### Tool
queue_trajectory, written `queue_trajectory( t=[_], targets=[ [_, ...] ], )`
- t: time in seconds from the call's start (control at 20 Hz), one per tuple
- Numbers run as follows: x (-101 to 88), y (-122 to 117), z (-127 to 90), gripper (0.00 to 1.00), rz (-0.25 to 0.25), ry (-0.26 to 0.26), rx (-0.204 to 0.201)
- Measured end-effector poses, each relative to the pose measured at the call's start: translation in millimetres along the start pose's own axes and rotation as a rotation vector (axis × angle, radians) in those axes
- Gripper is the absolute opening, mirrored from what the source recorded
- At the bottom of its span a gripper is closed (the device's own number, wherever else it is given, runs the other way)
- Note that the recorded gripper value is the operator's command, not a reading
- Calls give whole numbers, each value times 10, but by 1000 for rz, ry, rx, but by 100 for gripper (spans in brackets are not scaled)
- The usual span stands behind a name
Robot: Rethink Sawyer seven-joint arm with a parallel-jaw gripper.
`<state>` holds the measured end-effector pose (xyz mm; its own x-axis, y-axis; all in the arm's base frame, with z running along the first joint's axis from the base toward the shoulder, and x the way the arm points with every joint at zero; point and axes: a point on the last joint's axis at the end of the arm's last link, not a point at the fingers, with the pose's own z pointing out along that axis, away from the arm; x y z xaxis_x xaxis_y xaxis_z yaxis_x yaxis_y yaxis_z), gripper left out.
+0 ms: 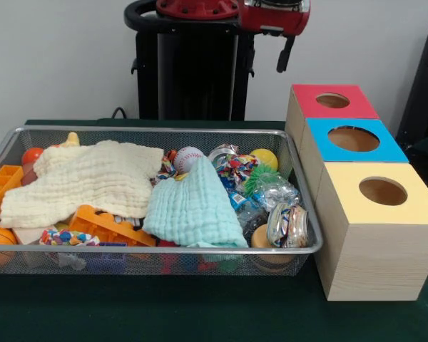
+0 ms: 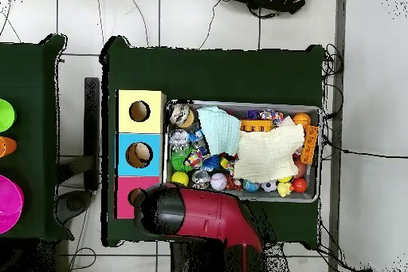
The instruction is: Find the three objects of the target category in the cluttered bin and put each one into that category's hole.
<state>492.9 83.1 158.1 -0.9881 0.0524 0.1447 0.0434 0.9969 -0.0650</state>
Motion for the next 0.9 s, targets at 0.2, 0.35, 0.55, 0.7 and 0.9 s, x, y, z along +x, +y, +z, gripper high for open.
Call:
queue_trajectory(
  t=[0.2,0.35,0.55,0.7,0.9],
  targets=[
    [-71,-107,84,100,20,13,-2],
    [-126,-178,138,100,32,18,-2],
    [-213,-329,253,100,60,19,-4],
    [-257,-416,345,100,75,11,-3],
    [-309,-499,509,100,88,-17,2]
  ],
)
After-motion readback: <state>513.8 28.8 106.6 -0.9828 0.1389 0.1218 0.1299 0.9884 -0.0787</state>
